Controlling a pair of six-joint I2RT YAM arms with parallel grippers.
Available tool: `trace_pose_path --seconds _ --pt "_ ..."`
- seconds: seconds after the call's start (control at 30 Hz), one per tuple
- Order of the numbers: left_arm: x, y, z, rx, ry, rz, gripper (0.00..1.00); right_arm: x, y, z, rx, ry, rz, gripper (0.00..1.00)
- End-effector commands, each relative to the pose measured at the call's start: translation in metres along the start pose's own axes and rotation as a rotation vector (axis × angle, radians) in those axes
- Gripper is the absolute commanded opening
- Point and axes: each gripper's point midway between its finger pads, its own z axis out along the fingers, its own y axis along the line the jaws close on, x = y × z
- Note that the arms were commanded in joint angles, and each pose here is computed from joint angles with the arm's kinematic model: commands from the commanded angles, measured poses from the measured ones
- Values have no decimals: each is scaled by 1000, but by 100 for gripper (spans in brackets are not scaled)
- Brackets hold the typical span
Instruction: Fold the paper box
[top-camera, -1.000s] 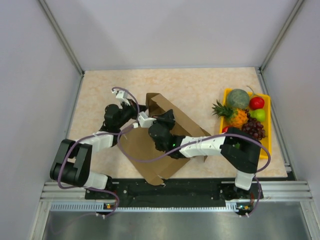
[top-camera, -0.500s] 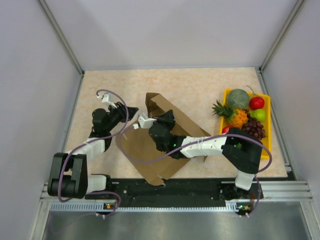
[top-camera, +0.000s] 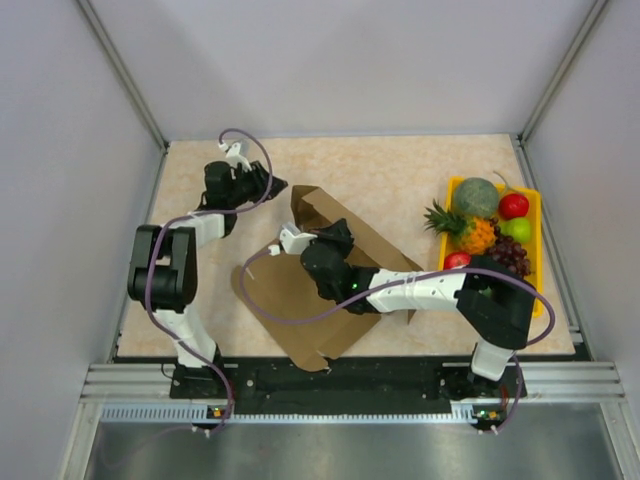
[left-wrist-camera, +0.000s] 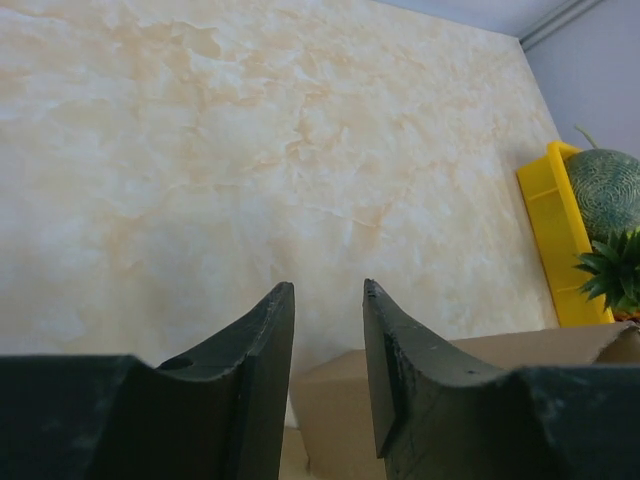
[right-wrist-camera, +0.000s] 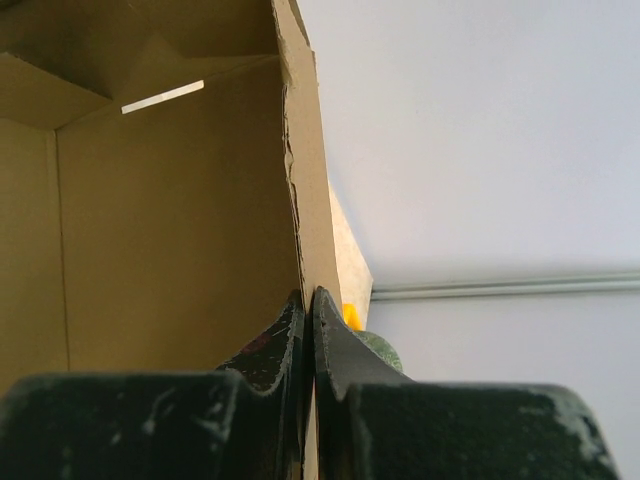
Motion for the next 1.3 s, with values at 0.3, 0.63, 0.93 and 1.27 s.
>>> trace_pose_path --seconds 0.3,0.63,0.93,1.27 --pt "28 -61 14 279 84 39 31 -1 46 4 -176 -43 -59 0" --pt "63 -70 -22 295 118 39 27 -7 60 2 -264 -62 -53 0" --pt "72 -82 -17 284 86 229 39 -4 66 -4 -337 -92 -3 0" --pt "76 -100 -35 359 39 351 42 -2 55 -8 -394 -131 84 0"
